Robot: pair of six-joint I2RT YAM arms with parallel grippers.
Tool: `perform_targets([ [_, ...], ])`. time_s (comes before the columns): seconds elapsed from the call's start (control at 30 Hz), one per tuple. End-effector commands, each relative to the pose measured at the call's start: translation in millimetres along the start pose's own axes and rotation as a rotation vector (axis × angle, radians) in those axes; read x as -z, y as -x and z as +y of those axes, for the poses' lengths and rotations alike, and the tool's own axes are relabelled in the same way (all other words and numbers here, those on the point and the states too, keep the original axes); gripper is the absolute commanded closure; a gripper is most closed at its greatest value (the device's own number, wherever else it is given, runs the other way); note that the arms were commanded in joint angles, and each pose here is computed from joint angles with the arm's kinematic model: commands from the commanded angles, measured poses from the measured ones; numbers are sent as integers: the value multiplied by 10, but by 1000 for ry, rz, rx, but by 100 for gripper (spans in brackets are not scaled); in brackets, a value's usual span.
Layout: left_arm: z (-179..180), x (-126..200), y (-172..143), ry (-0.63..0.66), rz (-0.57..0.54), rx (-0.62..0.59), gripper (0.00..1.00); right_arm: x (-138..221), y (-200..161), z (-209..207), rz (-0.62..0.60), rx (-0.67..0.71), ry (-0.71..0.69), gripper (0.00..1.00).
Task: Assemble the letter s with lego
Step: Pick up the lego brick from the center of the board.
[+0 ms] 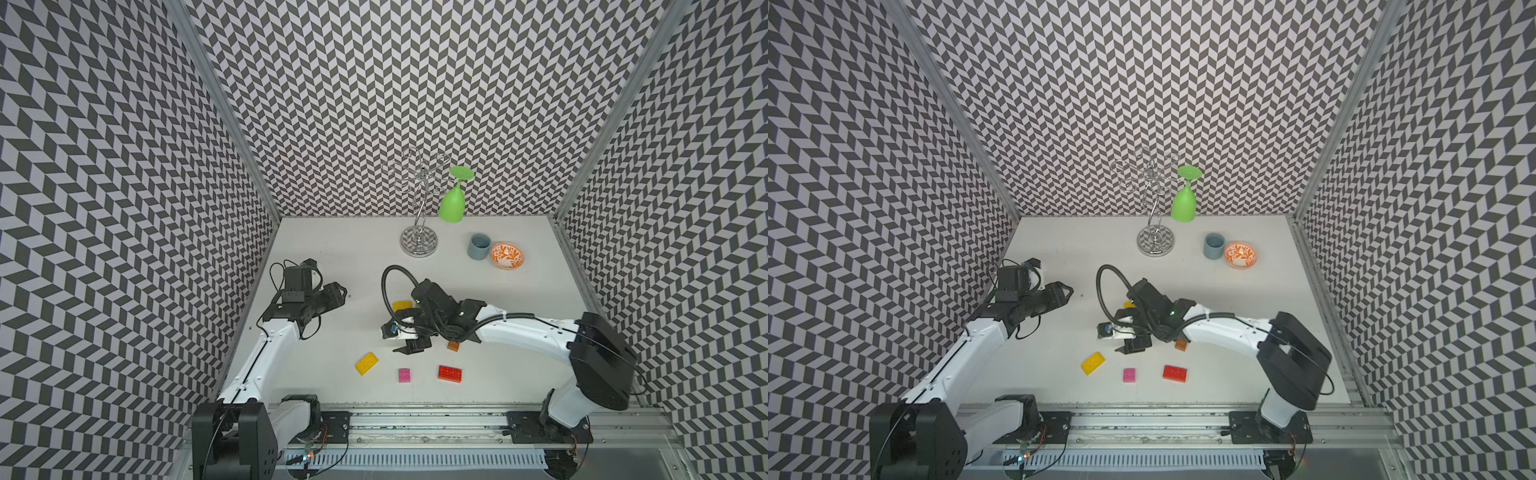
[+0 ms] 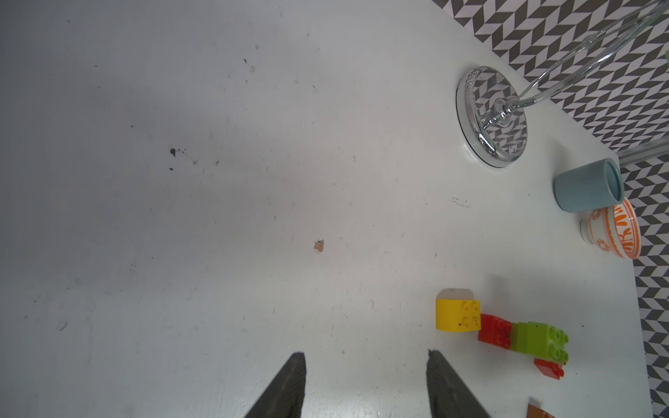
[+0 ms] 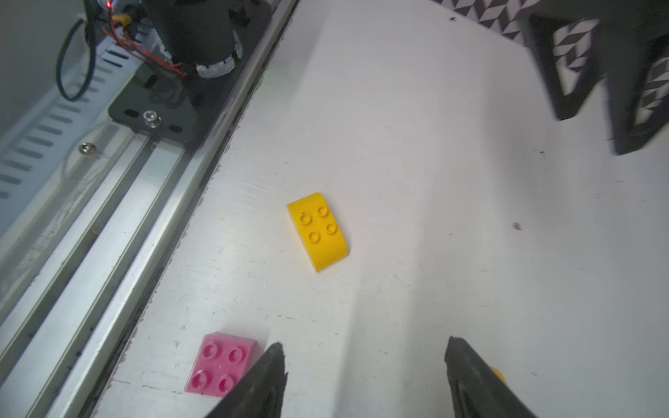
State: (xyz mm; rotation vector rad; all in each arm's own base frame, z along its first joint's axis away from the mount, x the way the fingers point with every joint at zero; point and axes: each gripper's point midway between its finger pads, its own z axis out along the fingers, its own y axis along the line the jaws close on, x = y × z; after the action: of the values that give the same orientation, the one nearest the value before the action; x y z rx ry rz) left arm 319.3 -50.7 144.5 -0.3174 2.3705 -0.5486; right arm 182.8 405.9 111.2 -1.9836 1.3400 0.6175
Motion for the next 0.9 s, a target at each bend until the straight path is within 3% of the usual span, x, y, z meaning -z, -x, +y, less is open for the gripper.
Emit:
perform_targets([
  [0.0,7,30,44,-10,-29,2,45,-198,284,0,-123,53,15,30],
  [0.47,25,49,64,-4,-41,4,45,-805,64,62,-77,4,100,29],
  [0.87,19,51,66,-13,-41,6,45,-938,-88,285,-64,-63,149,41],
])
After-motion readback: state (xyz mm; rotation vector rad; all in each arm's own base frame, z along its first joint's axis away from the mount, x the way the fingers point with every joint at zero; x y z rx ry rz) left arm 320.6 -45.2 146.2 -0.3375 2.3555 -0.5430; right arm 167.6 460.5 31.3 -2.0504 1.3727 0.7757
